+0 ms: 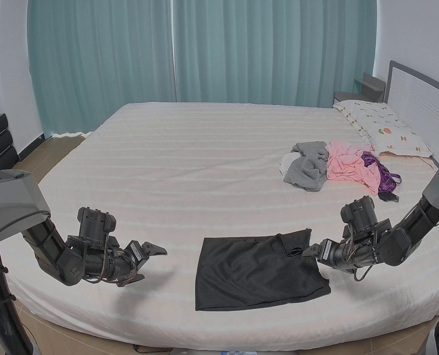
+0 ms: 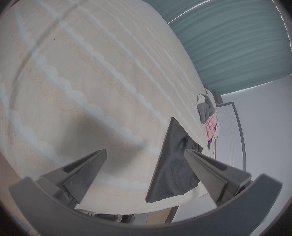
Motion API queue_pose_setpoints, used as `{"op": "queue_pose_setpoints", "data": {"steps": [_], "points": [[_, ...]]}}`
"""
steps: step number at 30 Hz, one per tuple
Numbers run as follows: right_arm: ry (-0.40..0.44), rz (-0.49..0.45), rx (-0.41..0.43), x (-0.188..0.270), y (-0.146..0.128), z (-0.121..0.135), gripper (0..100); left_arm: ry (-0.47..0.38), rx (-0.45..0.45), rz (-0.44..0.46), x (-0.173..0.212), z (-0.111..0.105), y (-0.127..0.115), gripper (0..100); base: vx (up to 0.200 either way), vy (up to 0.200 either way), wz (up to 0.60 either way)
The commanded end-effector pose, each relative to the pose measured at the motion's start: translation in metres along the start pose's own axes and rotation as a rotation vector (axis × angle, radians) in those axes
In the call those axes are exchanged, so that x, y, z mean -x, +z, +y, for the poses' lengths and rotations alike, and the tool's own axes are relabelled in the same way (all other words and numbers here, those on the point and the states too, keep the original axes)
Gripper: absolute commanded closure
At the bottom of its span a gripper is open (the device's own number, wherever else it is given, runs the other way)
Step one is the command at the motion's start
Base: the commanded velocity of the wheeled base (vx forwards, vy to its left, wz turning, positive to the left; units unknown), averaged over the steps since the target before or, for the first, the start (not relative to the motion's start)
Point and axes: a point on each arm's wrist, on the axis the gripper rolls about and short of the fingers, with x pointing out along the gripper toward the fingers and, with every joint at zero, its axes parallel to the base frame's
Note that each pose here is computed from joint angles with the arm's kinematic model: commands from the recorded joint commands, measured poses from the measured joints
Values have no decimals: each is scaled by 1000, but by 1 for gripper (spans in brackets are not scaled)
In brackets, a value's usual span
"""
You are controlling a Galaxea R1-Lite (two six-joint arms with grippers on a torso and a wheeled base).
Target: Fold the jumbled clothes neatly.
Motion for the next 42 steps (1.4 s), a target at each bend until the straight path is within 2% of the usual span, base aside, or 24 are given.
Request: {"op": "queue_pose_setpoints", "data": {"steps": [1, 5, 6, 15, 29, 30, 33, 38, 41, 42], "points": [[-20, 48, 22, -13, -11, 1, 0, 4, -1, 4, -1, 1, -1, 0, 0, 0, 0], [-45, 82, 35, -22, -20, -1, 0, 5, -3, 5, -2, 1, -1, 0, 0, 0, 0], [-46, 83, 35, -21, -20, -1, 100, 5, -3, 5, -2, 1, -1, 0, 0, 0, 0], [-86, 92, 22, -14, -19, -13, 100, 6, -1, 4, -2, 1, -1, 0, 0, 0, 0], [-84, 78, 11, -4, -19, -18, 100, 7, -2, 2, -2, 1, -1, 0, 0, 0, 0], [-80, 69, 4, -4, -16, -18, 0, 7, -2, 2, -2, 1, -1, 0, 0, 0, 0], [-52, 33, -14, 2, -8, -12, 0, 7, -2, 2, -2, 1, -1, 0, 0, 0, 0], [81, -60, -49, 31, 8, 19, 0, 5, 0, 2, -2, 1, -1, 0, 0, 0, 0], [103, -52, -43, 28, 7, 31, 0, 5, 2, 2, -2, 1, -1, 0, 0, 0, 0], [95, -14, -27, 14, -2, 37, 0, 5, 0, 2, -2, 1, -1, 0, 0, 0, 0]]}}
